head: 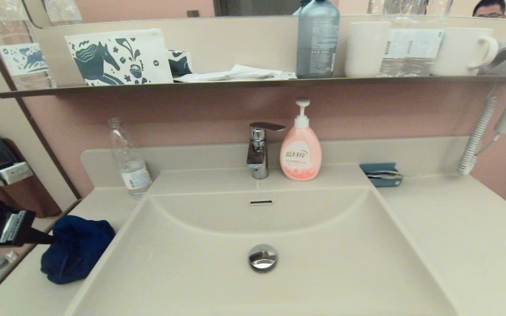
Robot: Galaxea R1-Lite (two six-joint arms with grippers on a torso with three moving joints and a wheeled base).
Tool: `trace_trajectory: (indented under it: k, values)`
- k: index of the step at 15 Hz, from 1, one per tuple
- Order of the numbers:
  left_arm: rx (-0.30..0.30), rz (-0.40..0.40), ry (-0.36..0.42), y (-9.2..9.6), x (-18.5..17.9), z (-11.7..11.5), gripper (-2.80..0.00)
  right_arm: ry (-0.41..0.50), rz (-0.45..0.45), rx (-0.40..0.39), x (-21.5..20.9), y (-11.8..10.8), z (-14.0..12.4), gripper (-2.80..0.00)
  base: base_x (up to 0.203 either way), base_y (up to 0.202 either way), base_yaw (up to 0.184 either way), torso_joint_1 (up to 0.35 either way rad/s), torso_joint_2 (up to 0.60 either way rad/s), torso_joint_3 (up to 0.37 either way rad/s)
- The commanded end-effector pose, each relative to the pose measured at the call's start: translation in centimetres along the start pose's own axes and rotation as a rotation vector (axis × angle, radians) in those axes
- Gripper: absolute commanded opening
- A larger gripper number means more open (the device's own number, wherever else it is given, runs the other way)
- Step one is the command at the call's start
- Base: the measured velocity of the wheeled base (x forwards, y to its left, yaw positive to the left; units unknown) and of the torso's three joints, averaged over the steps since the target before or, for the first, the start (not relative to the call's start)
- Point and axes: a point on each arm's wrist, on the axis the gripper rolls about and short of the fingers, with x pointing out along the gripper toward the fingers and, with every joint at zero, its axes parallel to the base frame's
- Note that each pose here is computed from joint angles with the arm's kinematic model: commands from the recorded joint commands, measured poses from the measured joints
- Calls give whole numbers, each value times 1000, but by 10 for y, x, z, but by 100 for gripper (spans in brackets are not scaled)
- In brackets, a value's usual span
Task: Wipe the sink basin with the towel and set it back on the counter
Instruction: Pick up the cloth
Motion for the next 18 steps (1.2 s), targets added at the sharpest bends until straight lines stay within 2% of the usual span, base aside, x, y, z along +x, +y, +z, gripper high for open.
trace_trajectory:
  k: [1,2,8,12,16,18]
  values:
    - [-4,2,15,15,7,12,-280,1,1,-1,0,0,0,-280,0,0,0,0,0,0]
    - [-10,8,12,18,6,13,0,0,1,-1,0,0,0,-280,0,0,0,0,0,0]
    - [-11,31,36,26,13,17,0,1,1,-1,0,0,0,-280,0,0,0,0,0,0]
    - [30,32,57,37,18,13,0,0,1,-1,0,0,0,-280,0,0,0,0,0,0]
    - [13,3,88,45,33,14,0,0,2,-1,0,0,0,-280,0,0,0,0,0,0]
    - [14,-41,74,43,37,17,0,0,1,-1,0,0,0,-280,0,0,0,0,0,0]
